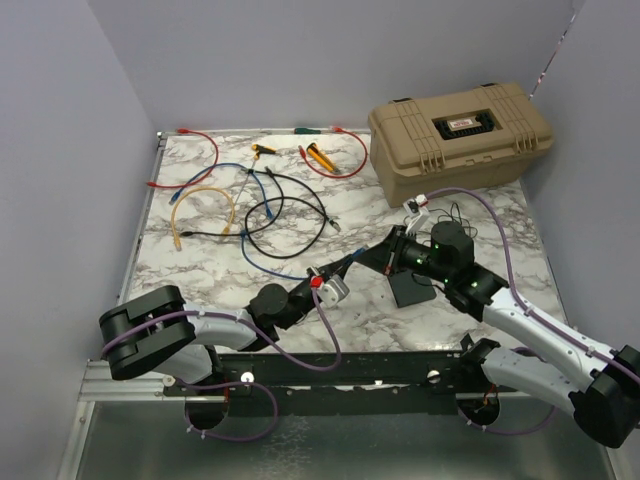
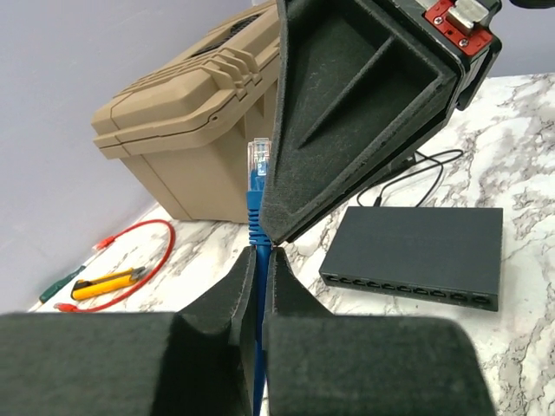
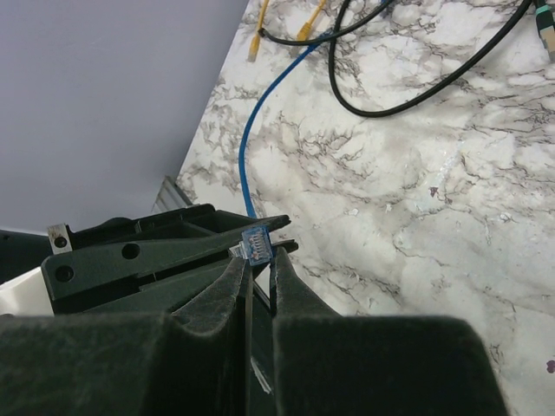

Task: Insert the plug into the switch port
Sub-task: Pick up the connector from the center of the board.

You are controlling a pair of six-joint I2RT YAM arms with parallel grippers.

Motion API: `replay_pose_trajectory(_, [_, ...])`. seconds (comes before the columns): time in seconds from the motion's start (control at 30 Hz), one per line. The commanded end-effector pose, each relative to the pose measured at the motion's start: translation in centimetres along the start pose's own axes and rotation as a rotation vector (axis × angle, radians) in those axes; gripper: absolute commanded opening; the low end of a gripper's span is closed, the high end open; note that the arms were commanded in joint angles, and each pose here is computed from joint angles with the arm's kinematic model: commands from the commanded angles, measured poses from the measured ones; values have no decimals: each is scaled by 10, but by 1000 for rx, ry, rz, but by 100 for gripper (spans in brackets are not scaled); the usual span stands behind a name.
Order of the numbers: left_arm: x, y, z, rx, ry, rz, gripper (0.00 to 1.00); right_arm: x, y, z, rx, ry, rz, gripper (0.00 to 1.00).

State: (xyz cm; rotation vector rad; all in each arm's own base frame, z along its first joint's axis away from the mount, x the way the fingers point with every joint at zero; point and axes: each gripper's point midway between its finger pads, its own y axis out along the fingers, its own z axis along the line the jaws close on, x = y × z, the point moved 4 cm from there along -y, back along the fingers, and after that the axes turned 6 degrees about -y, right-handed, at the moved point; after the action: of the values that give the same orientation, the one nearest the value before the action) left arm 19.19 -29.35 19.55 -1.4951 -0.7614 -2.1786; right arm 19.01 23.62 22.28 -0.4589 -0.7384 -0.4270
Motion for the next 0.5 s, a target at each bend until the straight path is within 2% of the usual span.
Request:
replay_pose_trajectory(0.0, [-1, 1, 4, 9, -33, 4, 0, 5, -8, 2, -30, -52, 3, 11])
replay_pose_trajectory(0.1, [-9, 1, -3, -67, -82, 61, 0, 8, -15, 1, -52, -110, -7, 34])
replay_pose_trajectory(0.13, [-12, 1, -5, -91, -102, 90, 0, 8, -17, 1, -50, -143, -10, 38])
replay_pose_trajectory(0.33, [-16, -6, -8, -168, -190, 200, 0, 0, -37, -4, 6, -471, -35, 57])
replay_pose_trajectory(0.47, [-9, -10, -19, -267, -227, 252, 0, -10, -48, -5, 86, -665, -80, 65])
